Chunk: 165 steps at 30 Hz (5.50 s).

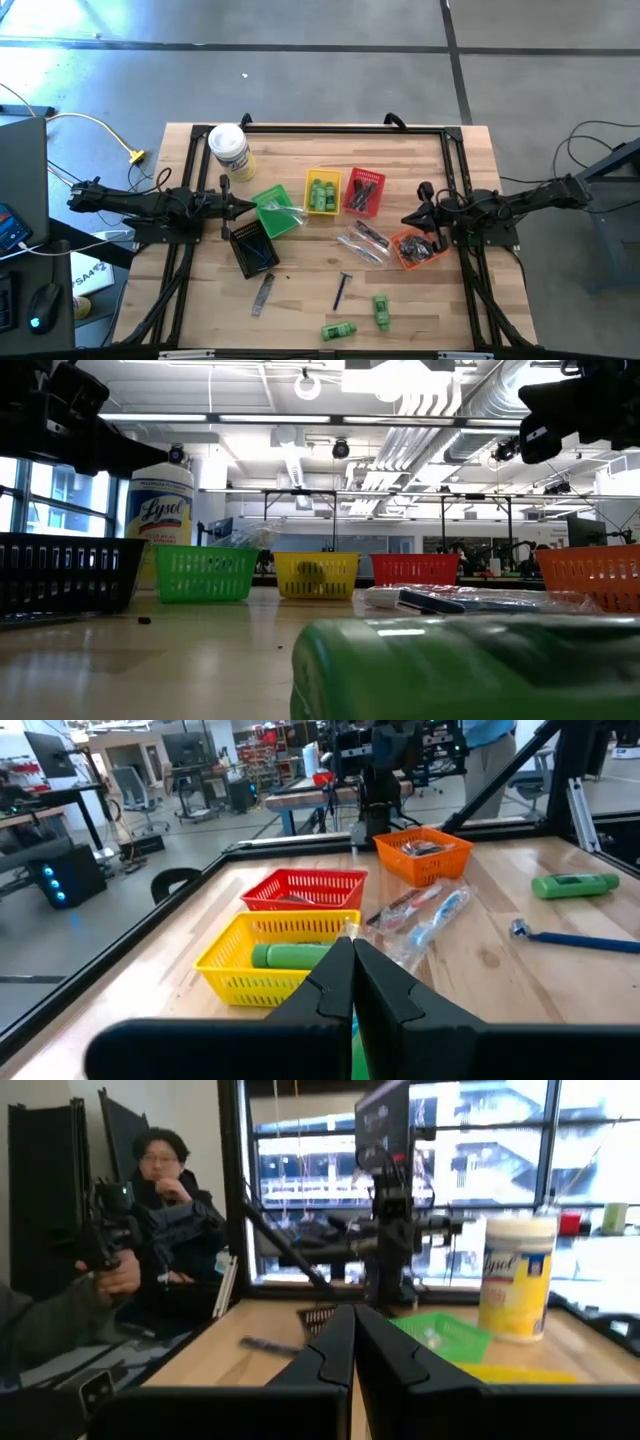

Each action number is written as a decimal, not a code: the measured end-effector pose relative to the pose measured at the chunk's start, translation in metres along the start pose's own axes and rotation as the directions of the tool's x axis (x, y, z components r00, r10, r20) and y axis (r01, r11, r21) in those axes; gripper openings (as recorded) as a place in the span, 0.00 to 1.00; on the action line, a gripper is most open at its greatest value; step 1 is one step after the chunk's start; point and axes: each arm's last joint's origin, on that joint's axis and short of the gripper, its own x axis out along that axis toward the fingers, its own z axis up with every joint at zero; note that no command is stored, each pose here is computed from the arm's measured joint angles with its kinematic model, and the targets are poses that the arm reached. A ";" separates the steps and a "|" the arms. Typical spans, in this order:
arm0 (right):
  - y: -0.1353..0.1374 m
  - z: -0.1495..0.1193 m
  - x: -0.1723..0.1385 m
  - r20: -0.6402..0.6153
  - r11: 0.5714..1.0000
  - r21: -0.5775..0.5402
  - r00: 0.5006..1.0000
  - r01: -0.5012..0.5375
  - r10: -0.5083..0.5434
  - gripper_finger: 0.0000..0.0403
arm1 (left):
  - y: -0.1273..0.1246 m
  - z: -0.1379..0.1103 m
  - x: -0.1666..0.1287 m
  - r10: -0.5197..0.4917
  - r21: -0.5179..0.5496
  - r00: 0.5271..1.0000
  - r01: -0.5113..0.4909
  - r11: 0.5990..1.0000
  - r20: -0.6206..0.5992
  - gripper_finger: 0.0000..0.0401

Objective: Pick & Place Travel size toiletries
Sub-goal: Put the blue toothbrush into the green bin

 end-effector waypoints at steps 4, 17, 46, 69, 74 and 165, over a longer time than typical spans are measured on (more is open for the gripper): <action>0.000 0.003 0.000 0.036 1.000 -0.028 0.999 0.001 0.000 0.01 | 0.000 0.002 0.000 0.005 -0.012 1.000 -0.005 1.000 0.025 0.00; -0.002 0.004 0.000 0.046 0.998 -0.035 0.997 0.060 -0.058 0.01 | 0.001 0.003 0.000 0.009 -0.049 0.999 -0.007 0.999 0.034 0.00; -0.004 -0.005 0.003 -0.042 0.990 0.059 0.991 0.129 -0.127 0.01 | 0.000 0.009 0.000 -0.015 -0.008 0.996 0.016 1.000 0.091 0.00; -0.004 -0.004 0.003 -0.030 0.989 0.057 0.991 0.133 -0.132 0.01 | 0.000 0.009 0.000 -0.011 -0.020 0.996 0.013 1.000 0.089 0.00; -0.004 -0.003 0.003 -0.020 0.989 0.059 0.991 0.132 -0.131 0.01 | 0.000 0.009 0.000 -0.011 -0.040 0.996 0.015 0.999 0.089 0.00; -0.008 -0.005 0.008 -0.019 0.947 0.137 0.956 0.292 -0.292 0.01 | -0.060 0.108 0.212 -0.330 -0.110 0.875 0.312 0.944 -0.355 0.06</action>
